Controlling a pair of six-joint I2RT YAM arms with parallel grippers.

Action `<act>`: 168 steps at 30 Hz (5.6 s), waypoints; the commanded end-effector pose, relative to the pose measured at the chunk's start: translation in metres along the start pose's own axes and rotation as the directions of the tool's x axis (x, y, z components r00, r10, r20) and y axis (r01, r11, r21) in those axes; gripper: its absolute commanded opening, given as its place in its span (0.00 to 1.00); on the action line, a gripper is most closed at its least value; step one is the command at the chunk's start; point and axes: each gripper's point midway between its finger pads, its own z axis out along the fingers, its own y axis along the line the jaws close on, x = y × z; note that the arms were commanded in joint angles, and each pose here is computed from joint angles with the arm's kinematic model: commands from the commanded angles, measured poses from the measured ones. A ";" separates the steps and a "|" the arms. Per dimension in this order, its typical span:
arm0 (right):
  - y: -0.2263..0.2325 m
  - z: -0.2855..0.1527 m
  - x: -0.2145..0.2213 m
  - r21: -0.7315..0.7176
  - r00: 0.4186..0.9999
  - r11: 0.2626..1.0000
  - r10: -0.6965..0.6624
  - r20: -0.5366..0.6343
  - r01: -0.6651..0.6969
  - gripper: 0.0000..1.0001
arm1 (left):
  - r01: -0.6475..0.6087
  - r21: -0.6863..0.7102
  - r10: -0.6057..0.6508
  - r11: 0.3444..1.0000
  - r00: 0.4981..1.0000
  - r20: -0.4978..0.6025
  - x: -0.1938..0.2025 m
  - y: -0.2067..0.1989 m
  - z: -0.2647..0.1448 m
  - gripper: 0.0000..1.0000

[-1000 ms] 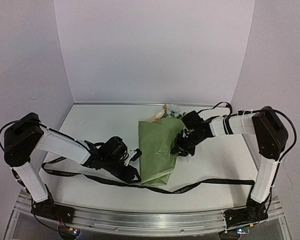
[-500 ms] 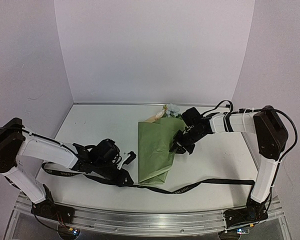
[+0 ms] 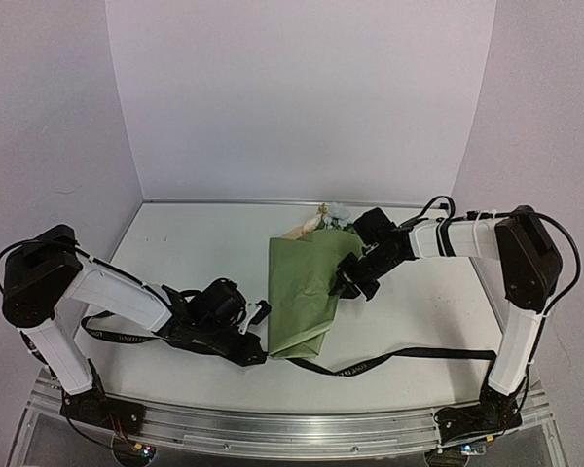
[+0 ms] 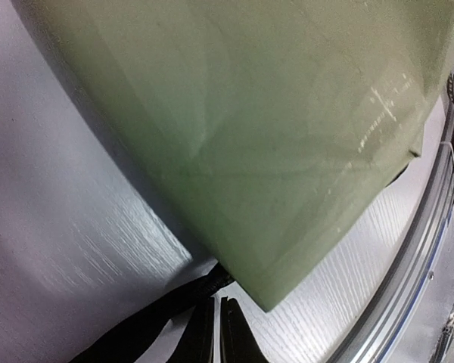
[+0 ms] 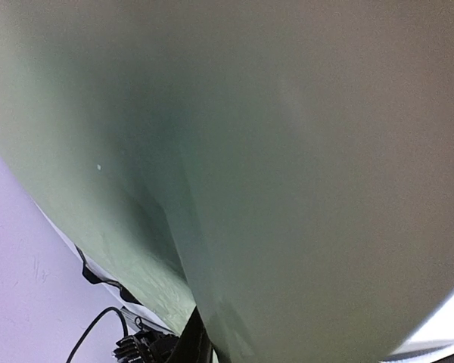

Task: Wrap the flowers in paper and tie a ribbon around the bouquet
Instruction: Pick up the folded bouquet from the center of the board, then place the folded bouquet on the ribbon, then adjust the ribbon at the center of the board.

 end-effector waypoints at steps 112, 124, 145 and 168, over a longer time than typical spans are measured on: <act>-0.293 -0.121 -0.029 0.325 0.798 0.890 0.068 0.599 -0.320 0.89 | 0.999 0.039 -0.705 -0.032 -0.050 0.708 0.060 0.225 -0.152 0.28; -0.302 -0.107 -0.036 0.390 0.813 0.854 0.064 0.579 -0.345 0.72 | 0.995 -0.051 -0.639 0.089 0.096 0.763 0.044 0.230 -0.169 0.00; -0.257 -0.116 -0.063 0.360 0.859 0.892 0.058 0.509 -0.274 0.00 | 0.728 -0.153 -0.350 0.668 0.489 0.799 -0.080 0.190 -0.210 0.00; -0.205 -0.203 -0.107 0.356 0.844 0.897 0.033 0.535 -0.261 0.00 | 0.671 -0.200 -0.329 0.714 0.573 0.751 -0.136 0.193 -0.178 0.00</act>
